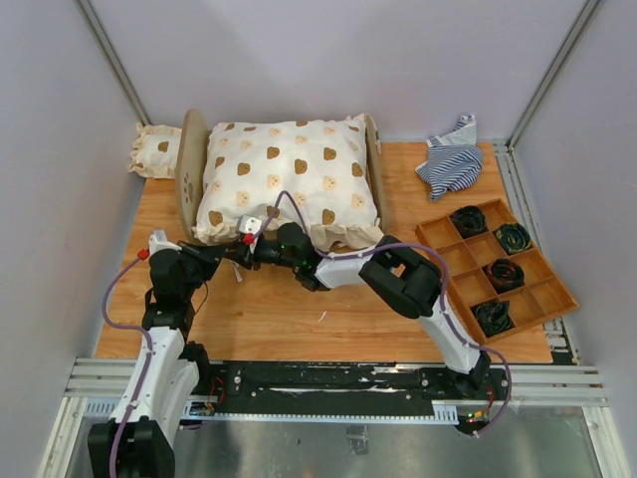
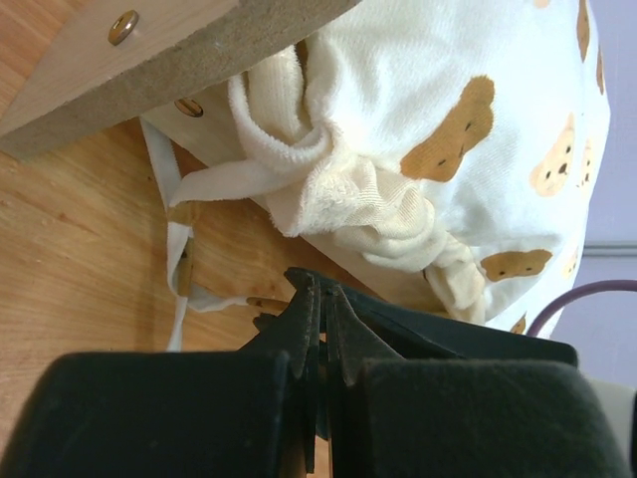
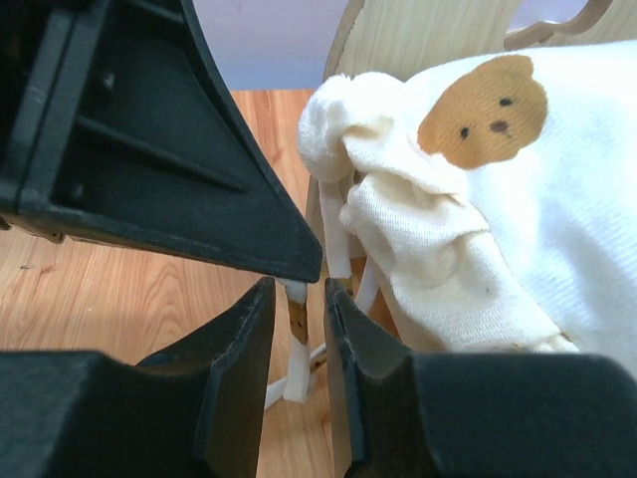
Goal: Set up the pet bed
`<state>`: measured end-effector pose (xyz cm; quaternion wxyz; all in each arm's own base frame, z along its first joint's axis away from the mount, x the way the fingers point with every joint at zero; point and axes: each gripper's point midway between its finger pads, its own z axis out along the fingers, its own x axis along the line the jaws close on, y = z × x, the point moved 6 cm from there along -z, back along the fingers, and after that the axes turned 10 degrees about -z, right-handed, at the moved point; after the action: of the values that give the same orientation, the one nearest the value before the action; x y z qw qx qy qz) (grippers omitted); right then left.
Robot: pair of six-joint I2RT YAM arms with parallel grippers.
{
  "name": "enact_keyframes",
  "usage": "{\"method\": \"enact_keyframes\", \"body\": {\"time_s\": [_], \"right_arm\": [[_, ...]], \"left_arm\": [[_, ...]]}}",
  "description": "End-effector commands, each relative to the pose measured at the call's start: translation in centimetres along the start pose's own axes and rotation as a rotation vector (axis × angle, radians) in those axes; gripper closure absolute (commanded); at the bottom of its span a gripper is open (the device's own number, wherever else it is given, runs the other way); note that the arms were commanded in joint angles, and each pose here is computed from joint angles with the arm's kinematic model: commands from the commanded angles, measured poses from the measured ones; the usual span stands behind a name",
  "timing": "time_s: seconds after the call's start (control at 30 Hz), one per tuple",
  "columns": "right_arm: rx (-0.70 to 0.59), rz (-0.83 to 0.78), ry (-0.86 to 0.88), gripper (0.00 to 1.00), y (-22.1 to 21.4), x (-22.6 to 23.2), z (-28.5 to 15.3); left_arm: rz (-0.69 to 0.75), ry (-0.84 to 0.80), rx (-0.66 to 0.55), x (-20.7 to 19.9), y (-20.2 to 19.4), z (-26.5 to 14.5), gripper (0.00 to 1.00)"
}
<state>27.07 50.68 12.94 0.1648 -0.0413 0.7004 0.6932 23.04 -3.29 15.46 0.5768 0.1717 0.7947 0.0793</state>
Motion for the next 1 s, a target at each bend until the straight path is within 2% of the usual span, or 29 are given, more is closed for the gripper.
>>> {"method": "enact_keyframes", "body": {"time_s": [0.0, 0.1, 0.13, 0.2, 0.23, 0.27, 0.4, 0.43, 0.53, 0.83, 0.97], "right_arm": [[-0.029, -0.005, -0.016, 0.73, -0.6, -0.2, 0.5], [-0.022, 0.003, -0.012, 0.73, -1.6, 0.1, 0.4], [-0.026, 0.002, -0.010, 0.76, -1.8, 0.2, 0.4], [-0.034, 0.000, -0.006, 0.87, -1.8, 0.4, 0.3], [-0.035, -0.002, -0.006, 0.96, -1.7, 0.4, 0.2], [-0.043, -0.009, -0.013, 0.99, -1.5, 0.3, 0.1], [-0.072, -0.027, -0.074, 1.00, -0.5, -0.2, -1.4], [-0.059, -0.029, -0.072, 1.00, -0.3, -0.3, -1.6], [0.039, -0.031, -0.046, 1.00, -0.7, -0.6, -1.3], [0.140, 0.010, -0.035, 1.00, -1.4, -0.5, -1.2], [0.150, 0.008, -0.029, 1.00, -1.3, -0.5, -1.2]], "left_arm": [[-0.028, -0.003, -0.024, 0.0, 0.2, -0.3, 1.00], [-0.034, -0.002, -0.031, -0.1, 0.3, -0.3, 1.00], [-0.036, -0.003, -0.030, -0.1, 0.3, -0.3, 1.00], [-0.037, 0.000, -0.033, -0.1, 0.3, -0.3, 1.00], [-0.038, 0.004, -0.038, 0.0, 0.4, -0.3, 1.00], [-0.035, 0.008, -0.047, 0.0, 0.5, -0.4, 1.00], [0.058, 0.076, -0.160, 0.3, 2.4, -0.2, 1.00], [0.094, 0.116, -0.199, 0.4, 3.2, -0.3, 0.95], [0.191, 0.180, -0.254, 0.6, 4.4, -0.2, 0.69], [0.282, 0.036, -0.257, 1.5, 3.6, 0.8, 0.66], [0.290, 0.058, -0.248, 1.8, 3.7, 1.6, 0.62]]}}
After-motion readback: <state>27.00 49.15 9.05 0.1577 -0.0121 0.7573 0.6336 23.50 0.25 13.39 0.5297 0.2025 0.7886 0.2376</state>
